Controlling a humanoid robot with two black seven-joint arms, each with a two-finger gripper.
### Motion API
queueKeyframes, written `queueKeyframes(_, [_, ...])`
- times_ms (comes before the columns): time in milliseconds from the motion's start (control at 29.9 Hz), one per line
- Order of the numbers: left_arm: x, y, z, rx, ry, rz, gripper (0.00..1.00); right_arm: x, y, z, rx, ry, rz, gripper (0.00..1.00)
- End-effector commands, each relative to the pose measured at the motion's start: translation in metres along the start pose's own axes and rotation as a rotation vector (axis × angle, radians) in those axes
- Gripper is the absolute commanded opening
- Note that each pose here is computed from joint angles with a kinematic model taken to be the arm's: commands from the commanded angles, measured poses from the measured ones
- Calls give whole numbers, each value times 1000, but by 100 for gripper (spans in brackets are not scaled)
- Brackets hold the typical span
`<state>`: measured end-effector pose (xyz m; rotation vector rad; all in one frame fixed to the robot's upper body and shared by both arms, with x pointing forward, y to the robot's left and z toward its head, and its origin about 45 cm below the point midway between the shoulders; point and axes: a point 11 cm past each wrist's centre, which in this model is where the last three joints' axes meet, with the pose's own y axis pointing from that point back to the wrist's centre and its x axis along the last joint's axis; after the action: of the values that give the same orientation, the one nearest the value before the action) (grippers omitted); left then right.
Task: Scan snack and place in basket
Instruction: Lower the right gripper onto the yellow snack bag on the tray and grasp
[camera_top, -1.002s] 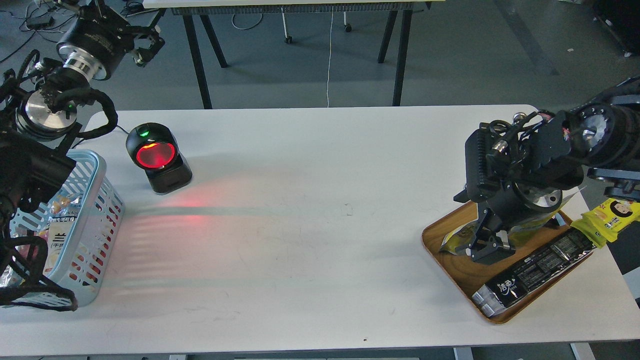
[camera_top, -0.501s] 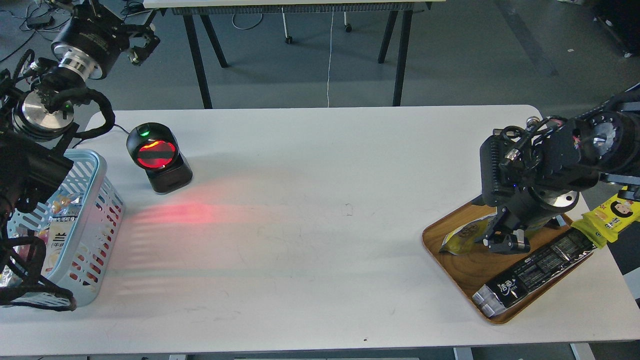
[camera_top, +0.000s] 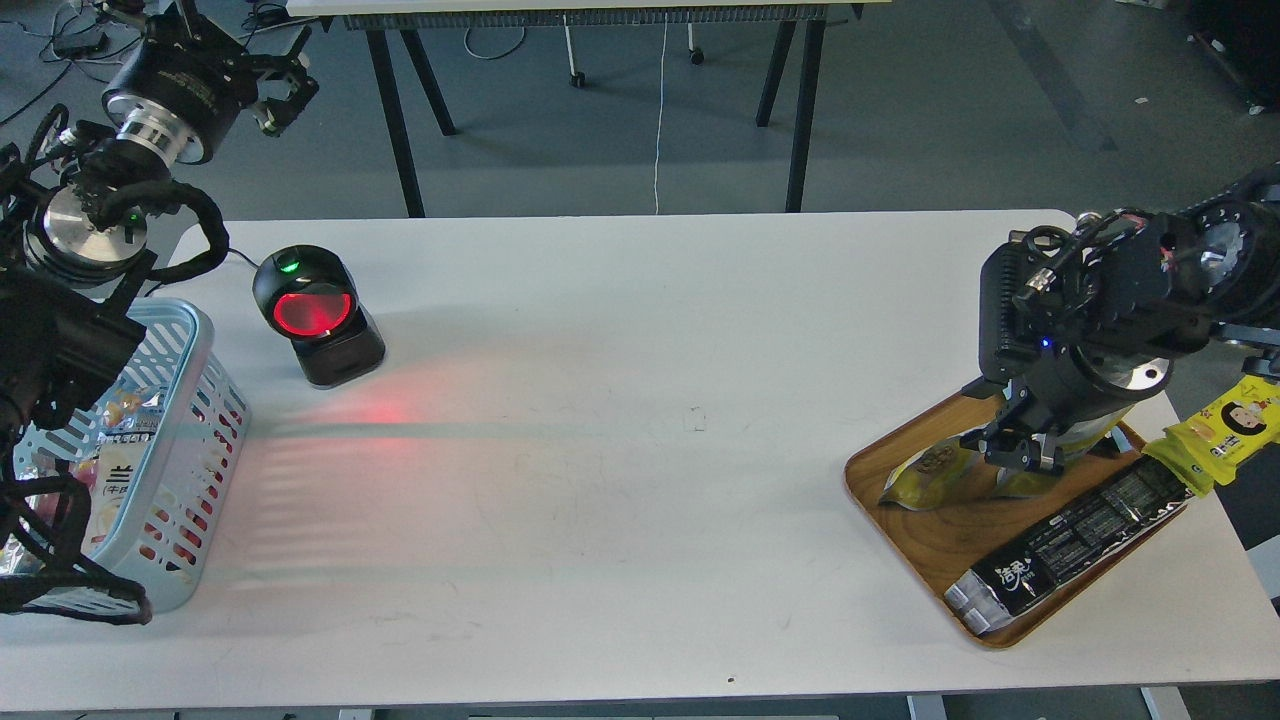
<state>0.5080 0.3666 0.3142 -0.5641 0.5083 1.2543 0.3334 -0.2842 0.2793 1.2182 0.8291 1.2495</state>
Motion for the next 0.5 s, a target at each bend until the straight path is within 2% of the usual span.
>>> queueKeyframes(0, [0, 0, 0, 0, 0, 1, 100, -3, -3, -2, 9, -9, -2, 44])
queueKeyframes(100, [1, 0, 1, -1, -1, 2, 100, -6, -3, -3, 12, -16, -5, 35])
queueKeyframes(301, [2, 1, 2, -2, -2, 4, 100, -8, -5, -2, 12, -23, -7, 5])
queueKeyframes(468, [2, 1, 2, -3, -1, 4, 100, -9, -4, 1, 4, -29, -10, 1])
